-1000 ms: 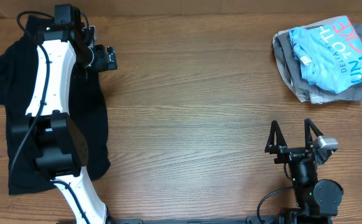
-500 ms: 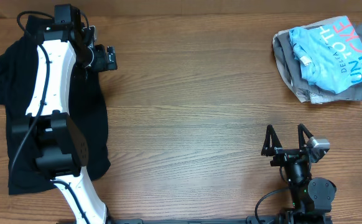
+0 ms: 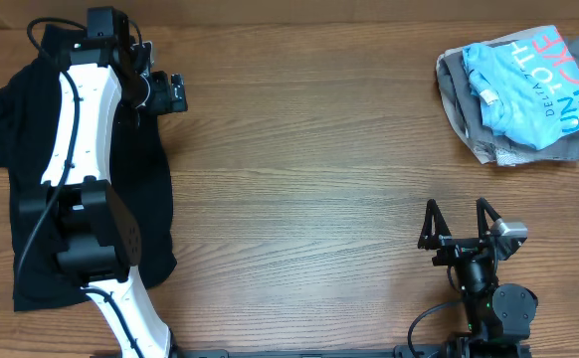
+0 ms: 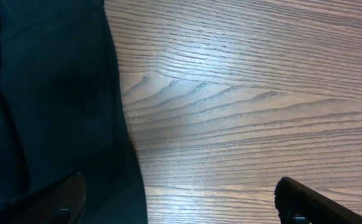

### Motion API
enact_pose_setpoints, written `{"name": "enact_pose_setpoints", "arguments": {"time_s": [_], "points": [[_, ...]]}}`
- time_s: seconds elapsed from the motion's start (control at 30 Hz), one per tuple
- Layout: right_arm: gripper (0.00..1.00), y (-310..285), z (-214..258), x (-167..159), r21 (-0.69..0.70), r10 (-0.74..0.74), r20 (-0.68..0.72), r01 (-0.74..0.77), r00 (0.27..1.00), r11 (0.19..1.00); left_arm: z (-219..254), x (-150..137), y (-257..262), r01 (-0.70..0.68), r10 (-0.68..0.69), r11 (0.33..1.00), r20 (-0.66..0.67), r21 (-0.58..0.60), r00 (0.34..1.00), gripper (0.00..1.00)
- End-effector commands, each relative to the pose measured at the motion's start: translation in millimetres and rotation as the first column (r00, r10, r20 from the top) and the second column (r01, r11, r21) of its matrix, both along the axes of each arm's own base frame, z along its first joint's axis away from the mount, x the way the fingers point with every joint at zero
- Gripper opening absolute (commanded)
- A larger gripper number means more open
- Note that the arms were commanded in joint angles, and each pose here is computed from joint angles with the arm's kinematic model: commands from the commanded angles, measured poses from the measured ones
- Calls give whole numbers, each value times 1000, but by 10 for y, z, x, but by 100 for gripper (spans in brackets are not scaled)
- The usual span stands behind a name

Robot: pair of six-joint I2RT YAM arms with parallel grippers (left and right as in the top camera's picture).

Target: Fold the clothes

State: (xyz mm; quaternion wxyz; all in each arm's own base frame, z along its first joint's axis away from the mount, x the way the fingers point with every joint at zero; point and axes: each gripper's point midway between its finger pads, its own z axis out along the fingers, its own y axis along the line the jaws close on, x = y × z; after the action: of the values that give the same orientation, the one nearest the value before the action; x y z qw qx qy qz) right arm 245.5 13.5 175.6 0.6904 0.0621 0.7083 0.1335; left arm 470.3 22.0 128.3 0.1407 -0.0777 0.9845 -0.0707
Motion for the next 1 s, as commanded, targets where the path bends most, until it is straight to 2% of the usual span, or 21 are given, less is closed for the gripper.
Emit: {"name": "enact_pose_setpoints", "arguments": {"time_s": [0.0, 0.3, 0.43, 0.57, 0.67, 0.83, 0.97], "points": [[100, -10, -19, 2, 4, -7, 3, 7, 1000, 1000, -51, 19, -21, -6, 6, 1000, -9, -5, 1000, 100], [100, -10, -21, 2, 4, -7, 3, 7, 1000, 1000, 163, 11, -74, 5, -5, 1000, 39, 0, 999, 100], [100, -10, -21, 2, 4, -7, 3, 7, 1000, 1000, 614, -41, -183, 27, -28, 1000, 138, 8, 990, 100], [100, -10, -21, 2, 4, -7, 3, 7, 1000, 1000, 1278, -207, -286, 46, -50, 999, 286, 22, 957, 100], [100, -10, -21, 2, 4, -7, 3, 7, 1000, 1000, 1780, -409, -305, 45, -54, 998, 397, 32, 916, 100], [100, -10, -21, 2, 4, -7, 3, 7, 1000, 1000, 2612, -930, -321, 35, -58, 998, 583, 50, 811, 100], [100, -10, -21, 2, 4, -7, 3, 7, 1000, 1000, 2925, -1418, -283, 3, -50, 997, 634, 74, 771, 100]]}}
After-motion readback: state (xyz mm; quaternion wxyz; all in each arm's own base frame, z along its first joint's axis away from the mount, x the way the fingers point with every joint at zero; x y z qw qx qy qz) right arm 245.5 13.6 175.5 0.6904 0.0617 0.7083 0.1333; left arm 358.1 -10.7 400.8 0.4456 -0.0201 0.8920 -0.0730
